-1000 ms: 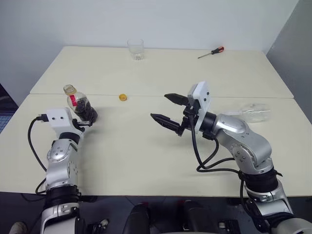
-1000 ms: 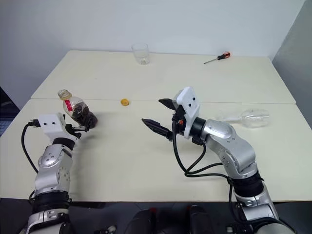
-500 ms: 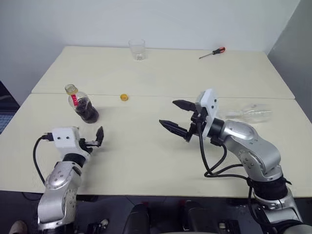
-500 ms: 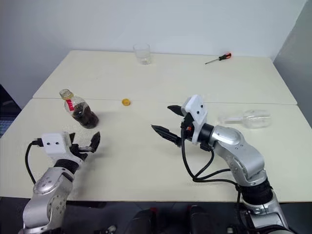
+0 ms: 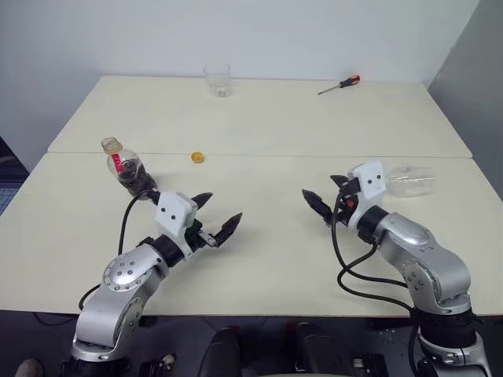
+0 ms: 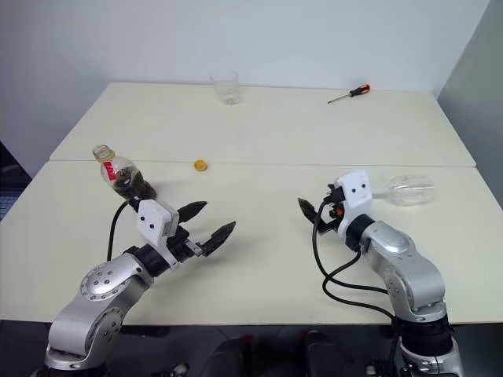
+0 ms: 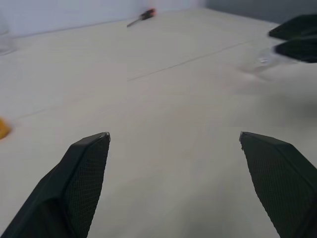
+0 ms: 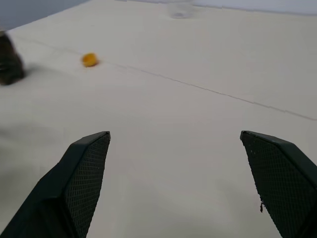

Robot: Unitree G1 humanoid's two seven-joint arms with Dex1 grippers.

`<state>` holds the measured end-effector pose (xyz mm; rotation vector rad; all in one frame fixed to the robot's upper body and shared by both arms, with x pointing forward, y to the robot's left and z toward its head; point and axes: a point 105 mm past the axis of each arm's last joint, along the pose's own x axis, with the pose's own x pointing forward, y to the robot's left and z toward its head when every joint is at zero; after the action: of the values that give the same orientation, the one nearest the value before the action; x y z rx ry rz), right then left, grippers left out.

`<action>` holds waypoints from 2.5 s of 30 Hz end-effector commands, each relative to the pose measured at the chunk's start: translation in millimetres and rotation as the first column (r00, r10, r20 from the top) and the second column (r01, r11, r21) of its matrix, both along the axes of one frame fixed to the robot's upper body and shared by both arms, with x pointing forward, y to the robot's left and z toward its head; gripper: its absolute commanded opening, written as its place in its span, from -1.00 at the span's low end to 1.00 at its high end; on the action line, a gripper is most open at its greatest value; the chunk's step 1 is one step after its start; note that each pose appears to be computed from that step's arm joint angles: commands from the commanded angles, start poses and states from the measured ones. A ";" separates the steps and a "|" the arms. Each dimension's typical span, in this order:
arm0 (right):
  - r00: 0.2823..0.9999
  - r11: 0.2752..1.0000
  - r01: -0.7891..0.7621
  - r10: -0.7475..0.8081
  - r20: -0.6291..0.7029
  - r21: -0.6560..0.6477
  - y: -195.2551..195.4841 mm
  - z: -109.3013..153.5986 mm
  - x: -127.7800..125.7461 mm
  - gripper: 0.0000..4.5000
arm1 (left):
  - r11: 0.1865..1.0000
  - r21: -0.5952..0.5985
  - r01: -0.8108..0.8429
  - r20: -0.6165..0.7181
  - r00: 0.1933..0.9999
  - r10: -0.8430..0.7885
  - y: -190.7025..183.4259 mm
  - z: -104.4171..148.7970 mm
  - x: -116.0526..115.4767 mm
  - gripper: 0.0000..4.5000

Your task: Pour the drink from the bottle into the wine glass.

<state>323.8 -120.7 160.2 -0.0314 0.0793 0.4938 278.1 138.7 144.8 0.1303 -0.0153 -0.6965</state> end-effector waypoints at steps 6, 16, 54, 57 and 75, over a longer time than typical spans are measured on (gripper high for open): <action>0.928 0.908 0.372 -0.364 -0.076 0.191 -60.8 4.1 0.0 1.00 | 0.954 -0.021 0.301 -0.003 0.954 -0.301 -22.9 9.4 -18.0 0.99; 0.849 0.712 0.529 -0.457 -0.267 0.462 -76.2 -7.4 0.9 1.00 | 0.930 -0.015 0.368 0.003 0.930 -0.368 -26.8 5.5 -16.1 0.99; 0.782 0.111 0.580 -0.352 -0.514 0.807 -94.3 -28.3 84.7 1.00 | 0.928 -0.006 0.373 0.050 0.927 -0.373 -34.5 19.3 1.2 0.99; 0.782 0.107 0.581 -0.349 -0.516 0.807 -94.0 -31.5 92.9 1.00 | 0.927 -0.007 0.374 0.052 0.926 -0.373 -35.4 19.9 0.2 0.99; 0.774 0.186 0.610 -0.350 -0.528 0.770 -84.0 -50.3 104.1 -0.39 | 0.931 -0.007 0.365 0.062 0.929 -0.364 -36.6 22.8 1.4 1.00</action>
<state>429.2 -210.4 117.4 1.2350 -0.0075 -0.2125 282.7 106.1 157.7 0.1115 -0.0654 -1.0478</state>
